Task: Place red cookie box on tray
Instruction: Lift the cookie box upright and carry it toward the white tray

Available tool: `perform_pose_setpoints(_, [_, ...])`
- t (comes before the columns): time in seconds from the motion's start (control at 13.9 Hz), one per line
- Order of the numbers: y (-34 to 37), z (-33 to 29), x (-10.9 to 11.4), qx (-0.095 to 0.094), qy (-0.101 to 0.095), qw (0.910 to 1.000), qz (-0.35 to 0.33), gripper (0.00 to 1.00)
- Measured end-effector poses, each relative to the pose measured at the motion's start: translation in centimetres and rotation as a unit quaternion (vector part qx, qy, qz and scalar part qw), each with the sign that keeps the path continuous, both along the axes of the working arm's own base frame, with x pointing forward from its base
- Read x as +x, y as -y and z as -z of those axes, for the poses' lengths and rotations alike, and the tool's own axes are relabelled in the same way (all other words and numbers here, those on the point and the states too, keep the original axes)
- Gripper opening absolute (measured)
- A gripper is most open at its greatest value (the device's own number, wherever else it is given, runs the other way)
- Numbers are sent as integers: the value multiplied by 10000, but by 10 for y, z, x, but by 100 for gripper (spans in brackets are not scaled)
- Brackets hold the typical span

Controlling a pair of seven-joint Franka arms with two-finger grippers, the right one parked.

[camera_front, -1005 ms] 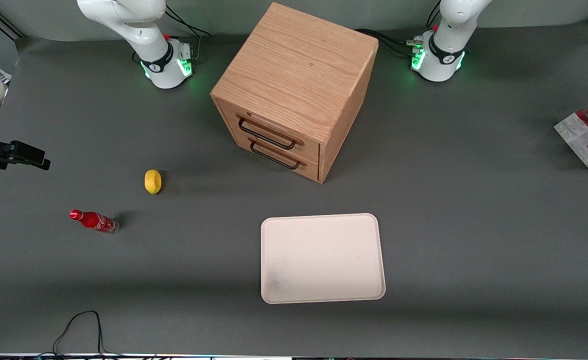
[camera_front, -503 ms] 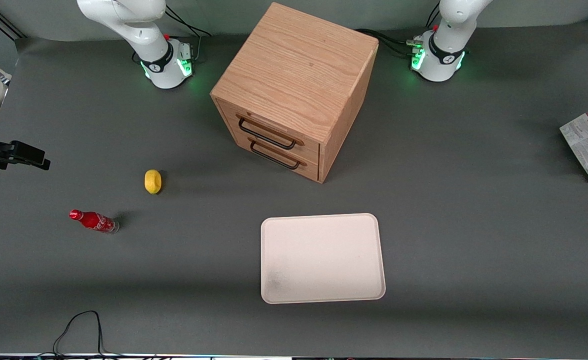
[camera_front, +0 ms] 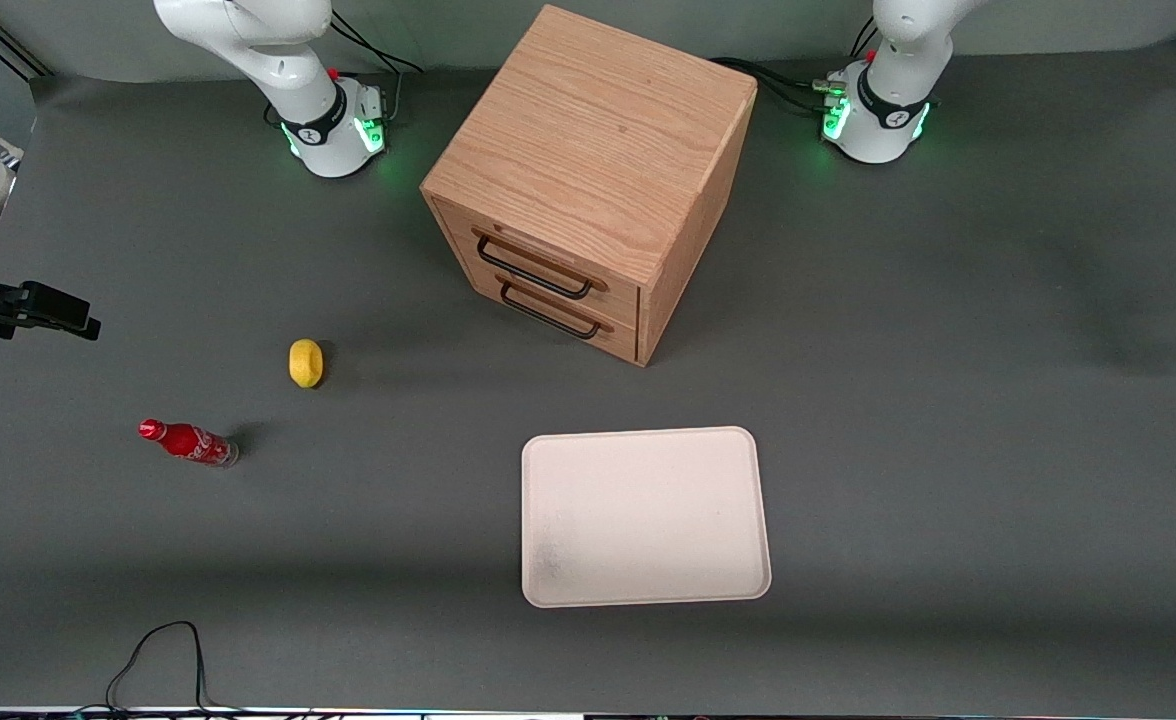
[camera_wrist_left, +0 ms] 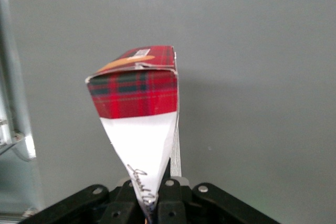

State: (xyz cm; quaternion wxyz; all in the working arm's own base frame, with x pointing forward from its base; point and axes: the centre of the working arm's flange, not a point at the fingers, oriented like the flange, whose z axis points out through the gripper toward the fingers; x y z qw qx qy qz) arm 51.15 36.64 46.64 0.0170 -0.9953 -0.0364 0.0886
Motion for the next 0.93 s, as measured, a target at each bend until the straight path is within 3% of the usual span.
perform_pose_setpoints(0.22, [65,-96,30,232,-35,9993,306,9])
perform_pose_setpoints(0.36, [111,-130,44,268,-87,9992,297,9])
perform_pose_setpoints(0.93, [358,-145,93,338,-194,9992,-17,9])
